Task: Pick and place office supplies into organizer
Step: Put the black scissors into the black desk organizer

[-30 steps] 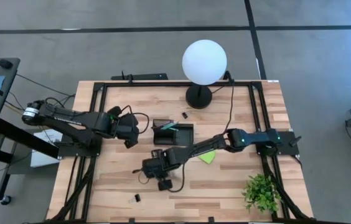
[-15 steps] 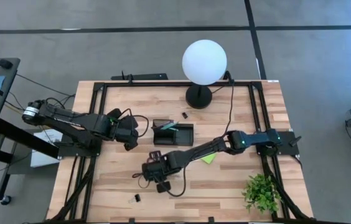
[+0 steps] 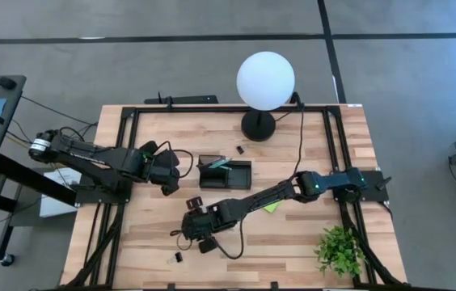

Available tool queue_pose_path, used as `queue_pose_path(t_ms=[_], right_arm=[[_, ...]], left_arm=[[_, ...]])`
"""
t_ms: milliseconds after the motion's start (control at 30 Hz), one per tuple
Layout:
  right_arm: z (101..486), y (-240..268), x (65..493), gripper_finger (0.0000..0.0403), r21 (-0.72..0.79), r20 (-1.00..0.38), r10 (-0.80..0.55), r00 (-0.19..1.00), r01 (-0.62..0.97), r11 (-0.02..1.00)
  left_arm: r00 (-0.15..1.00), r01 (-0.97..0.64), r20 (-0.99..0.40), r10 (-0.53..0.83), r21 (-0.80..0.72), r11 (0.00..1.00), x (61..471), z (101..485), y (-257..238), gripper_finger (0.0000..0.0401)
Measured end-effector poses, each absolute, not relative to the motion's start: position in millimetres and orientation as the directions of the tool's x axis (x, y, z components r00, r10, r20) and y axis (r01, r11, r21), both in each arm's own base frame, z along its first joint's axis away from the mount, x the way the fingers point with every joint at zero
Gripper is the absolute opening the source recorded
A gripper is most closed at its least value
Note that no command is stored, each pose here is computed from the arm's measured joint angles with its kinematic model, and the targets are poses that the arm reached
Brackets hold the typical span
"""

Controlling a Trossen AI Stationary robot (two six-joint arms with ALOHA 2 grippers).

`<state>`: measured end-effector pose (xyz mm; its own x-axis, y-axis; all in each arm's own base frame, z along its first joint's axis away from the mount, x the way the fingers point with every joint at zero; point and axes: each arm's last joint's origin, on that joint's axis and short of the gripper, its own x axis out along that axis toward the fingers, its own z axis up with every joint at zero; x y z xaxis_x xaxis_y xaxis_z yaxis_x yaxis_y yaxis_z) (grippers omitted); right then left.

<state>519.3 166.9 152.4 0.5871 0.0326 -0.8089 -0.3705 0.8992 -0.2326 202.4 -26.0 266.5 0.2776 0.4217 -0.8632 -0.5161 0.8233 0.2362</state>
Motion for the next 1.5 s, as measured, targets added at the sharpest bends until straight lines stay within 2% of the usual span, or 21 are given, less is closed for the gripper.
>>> queue_pose_path(t_ms=[133,267,533,633,767,933,1000,1133,1300,1500], right_arm=[[145.8,156.1,527.5,0.0162,-0.214,-0.789,0.028,0.613,-0.318,0.924],[122.3,143.1,532.0,0.0162,-0.101,-0.824,0.066,0.563,-0.261,0.96],[117.5,142.7,531.9,0.0162,-0.139,-0.828,0.016,0.561,-0.233,0.963],[116.0,141.2,529.7,0.0156,-0.11,-0.846,0.013,0.534,-0.197,0.974],[114.1,140.4,525.4,0.0114,-0.082,-0.872,0.007,0.49,-0.159,0.984],[113.5,141.2,525.8,0.0021,-0.047,-0.872,0.045,0.488,-0.176,0.983],[113.6,144.1,525.2,0.0017,-0.062,-0.869,0.034,0.493,-0.177,0.982],[120.7,151.4,521.9,0.0025,-0.096,-0.862,0.005,0.506,-0.173,0.98],[141.2,162.6,512.8,0.0008,-0.119,-0.862,0.01,0.508,-0.22,0.968],[209.6,169.2,500.4,0.0009,-0.198,-0.779,-0.021,0.627,-0.214,0.957]], left_arm=[[0.277,-0.525,-0.868,0.413,0.223,0.821,202.3,266.4,-26.2,0.0112],[0.276,-0.535,-0.871,0.406,0.211,0.818,202.3,266.3,-26.4,0.0112],[0.278,-0.599,-0.862,0.423,0.188,0.778,202.4,266.6,-26.0,0.0112],[0.277,-0.599,-0.868,0.411,0.178,0.78,202.3,266.4,-26.6,0.0112],[0.281,-0.596,-0.868,0.409,0.176,0.783,202.1,266.5,-28.1,0.0112],[0.284,-0.612,-0.868,0.407,0.162,0.774,201.7,266.4,-30.1,0.0112],[0.279,-0.632,-0.866,0.415,0.16,0.758,200.8,266.4,-30.6,0.0112],[0.221,-0.677,-0.85,0.477,0.218,0.703,193.1,265.9,-30.0,0.0112],[0.134,-0.719,-0.834,0.535,0.289,0.632,181.5,265.9,-29.7,0.0112],[0.125,-0.725,-0.846,0.519,0.279,0.63,178.5,265.5,-34.4,0.0112]])
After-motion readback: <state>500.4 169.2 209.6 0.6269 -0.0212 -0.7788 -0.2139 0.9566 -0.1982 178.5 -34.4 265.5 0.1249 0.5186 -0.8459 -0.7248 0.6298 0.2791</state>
